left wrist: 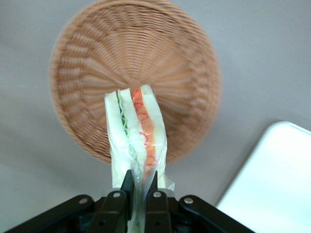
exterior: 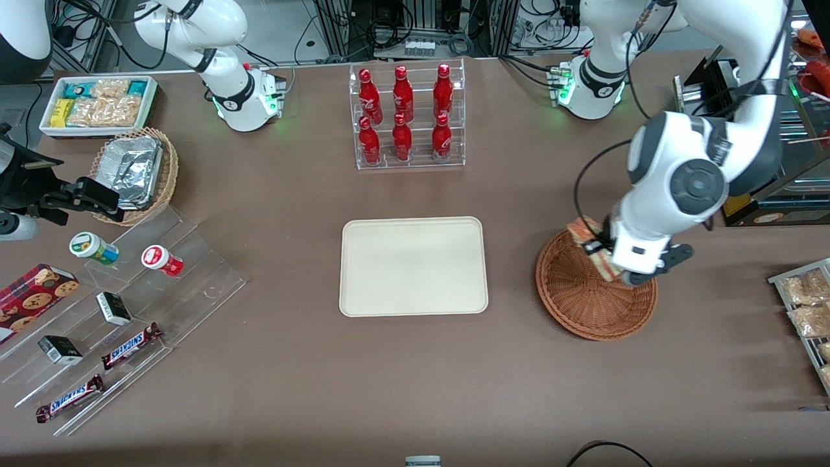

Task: Place sandwich from basket to tray
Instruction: 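Lift the sandwich and carry it over the cream tray, then lower the sandwich onto the tray and open the left gripper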

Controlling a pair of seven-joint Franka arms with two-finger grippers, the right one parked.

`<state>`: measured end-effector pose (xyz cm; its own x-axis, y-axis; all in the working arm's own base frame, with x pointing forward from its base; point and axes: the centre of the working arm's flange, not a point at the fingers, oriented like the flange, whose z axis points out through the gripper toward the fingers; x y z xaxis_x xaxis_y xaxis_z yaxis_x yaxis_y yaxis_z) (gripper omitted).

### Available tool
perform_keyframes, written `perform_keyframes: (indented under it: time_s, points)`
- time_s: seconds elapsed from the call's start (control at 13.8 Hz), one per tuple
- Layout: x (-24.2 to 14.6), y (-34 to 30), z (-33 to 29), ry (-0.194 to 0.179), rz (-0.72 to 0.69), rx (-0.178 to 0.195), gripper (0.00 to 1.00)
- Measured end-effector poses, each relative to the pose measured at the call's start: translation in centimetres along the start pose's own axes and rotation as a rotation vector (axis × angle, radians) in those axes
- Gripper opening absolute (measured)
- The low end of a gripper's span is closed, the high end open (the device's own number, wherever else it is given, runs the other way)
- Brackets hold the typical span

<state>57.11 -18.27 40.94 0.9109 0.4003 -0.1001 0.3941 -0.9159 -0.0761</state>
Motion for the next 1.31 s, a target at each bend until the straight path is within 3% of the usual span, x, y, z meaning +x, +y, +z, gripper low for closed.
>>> perform_keyframes:
  time_s: [0.36,0.58,0.87,1.16,1.31]
  points:
    - [-8.0,11.2,-0.3,0.043,0.204,-0.048,0.13]
    - [-11.6,17.7,2.3,0.061,0.245,-0.093,0.13]
    - [-14.9,24.2,8.5,0.1,0.329,-0.189,0.13]
    - [-17.1,26.8,12.2,0.118,0.403,-0.23,0.13]
    - [-17.4,27.2,13.3,0.122,0.445,-0.232,0.13]
